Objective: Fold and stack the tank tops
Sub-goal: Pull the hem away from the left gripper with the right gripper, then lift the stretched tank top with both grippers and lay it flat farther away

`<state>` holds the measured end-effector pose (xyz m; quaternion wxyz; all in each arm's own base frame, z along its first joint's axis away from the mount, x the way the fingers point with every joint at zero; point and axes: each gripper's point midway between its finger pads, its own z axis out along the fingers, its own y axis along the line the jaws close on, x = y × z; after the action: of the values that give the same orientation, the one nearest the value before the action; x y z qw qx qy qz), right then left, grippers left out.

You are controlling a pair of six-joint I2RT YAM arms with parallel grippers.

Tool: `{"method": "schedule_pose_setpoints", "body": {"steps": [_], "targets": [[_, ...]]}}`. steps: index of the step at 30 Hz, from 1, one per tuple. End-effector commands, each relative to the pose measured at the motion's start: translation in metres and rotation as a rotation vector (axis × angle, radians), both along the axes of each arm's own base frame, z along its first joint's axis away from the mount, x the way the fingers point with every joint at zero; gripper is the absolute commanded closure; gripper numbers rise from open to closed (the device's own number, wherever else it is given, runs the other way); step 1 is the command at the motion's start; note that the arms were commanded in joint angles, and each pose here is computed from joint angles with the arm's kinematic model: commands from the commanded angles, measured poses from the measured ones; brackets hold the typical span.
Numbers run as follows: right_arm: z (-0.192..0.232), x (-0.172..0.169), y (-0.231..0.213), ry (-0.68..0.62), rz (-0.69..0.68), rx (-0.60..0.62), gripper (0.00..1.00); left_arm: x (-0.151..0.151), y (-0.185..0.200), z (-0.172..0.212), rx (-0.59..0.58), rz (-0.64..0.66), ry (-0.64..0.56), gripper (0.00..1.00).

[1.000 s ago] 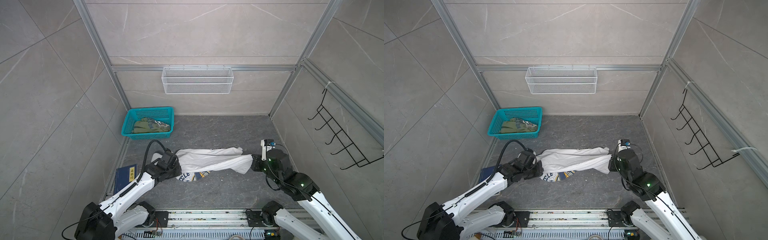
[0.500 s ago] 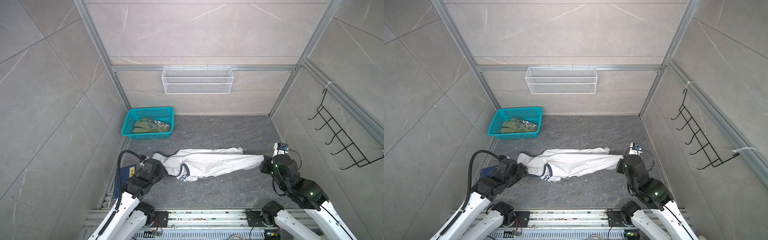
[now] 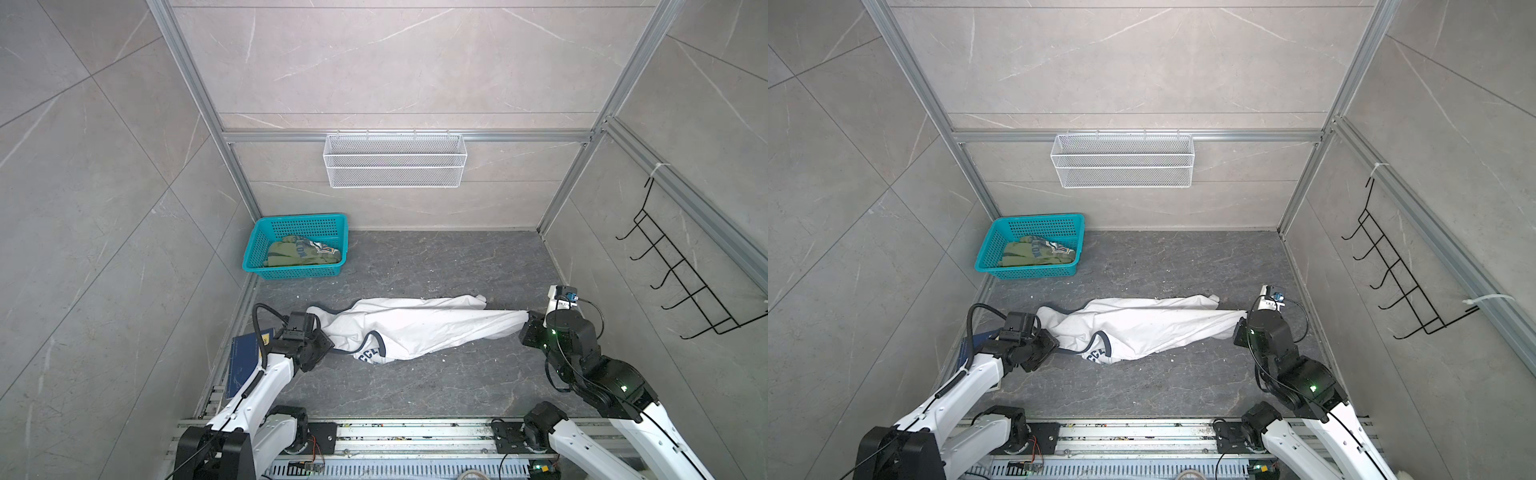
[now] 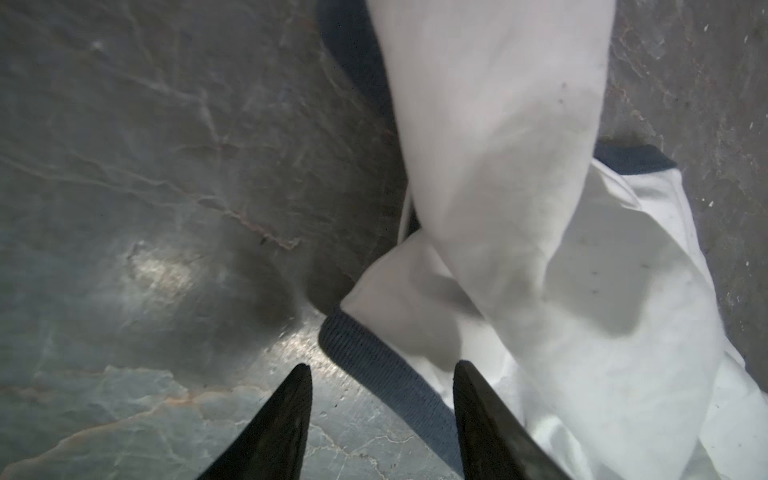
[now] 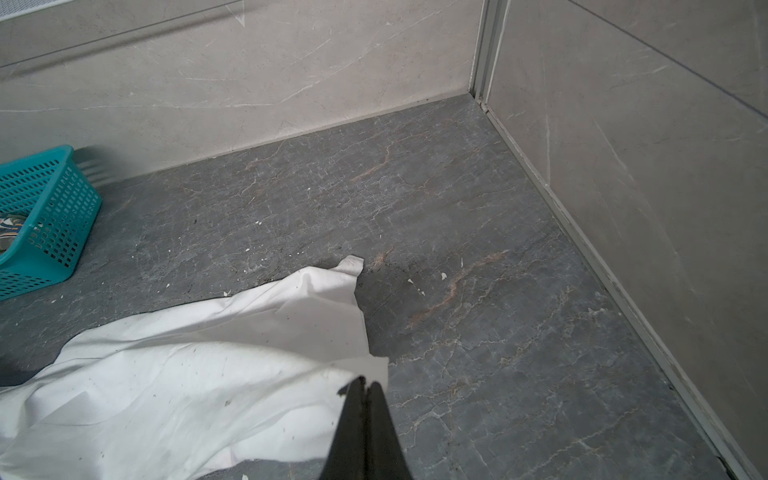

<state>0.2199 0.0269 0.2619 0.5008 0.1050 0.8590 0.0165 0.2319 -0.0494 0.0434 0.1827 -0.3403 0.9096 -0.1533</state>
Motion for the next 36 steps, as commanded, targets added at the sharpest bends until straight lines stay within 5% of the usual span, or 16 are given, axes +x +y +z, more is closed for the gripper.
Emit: {"method": "schedule_pose_setpoints", "body": {"steps": [1, 13, 25, 36], "targets": [[0.008, 0.001, -0.001, -0.028, -0.002, -0.005, 1.00, 0.010, -0.001, 0.003, 0.003, -0.025, -0.039, 0.45], [0.011, 0.008, 0.004, -0.028, 0.007, -0.007, 1.00, 0.000, 0.005, -0.015, 0.025, -0.001, 0.000, 0.47], [0.015, 0.007, 0.001, -0.038, -0.002, -0.014, 1.00, 0.006, 0.007, -0.015, 0.056, -0.031, -0.002, 0.76], [0.020, 0.006, -0.005, -0.041, -0.021, -0.045, 1.00, 0.014, 0.009, 0.025, 0.095, -0.076, -0.058, 0.95]]}}
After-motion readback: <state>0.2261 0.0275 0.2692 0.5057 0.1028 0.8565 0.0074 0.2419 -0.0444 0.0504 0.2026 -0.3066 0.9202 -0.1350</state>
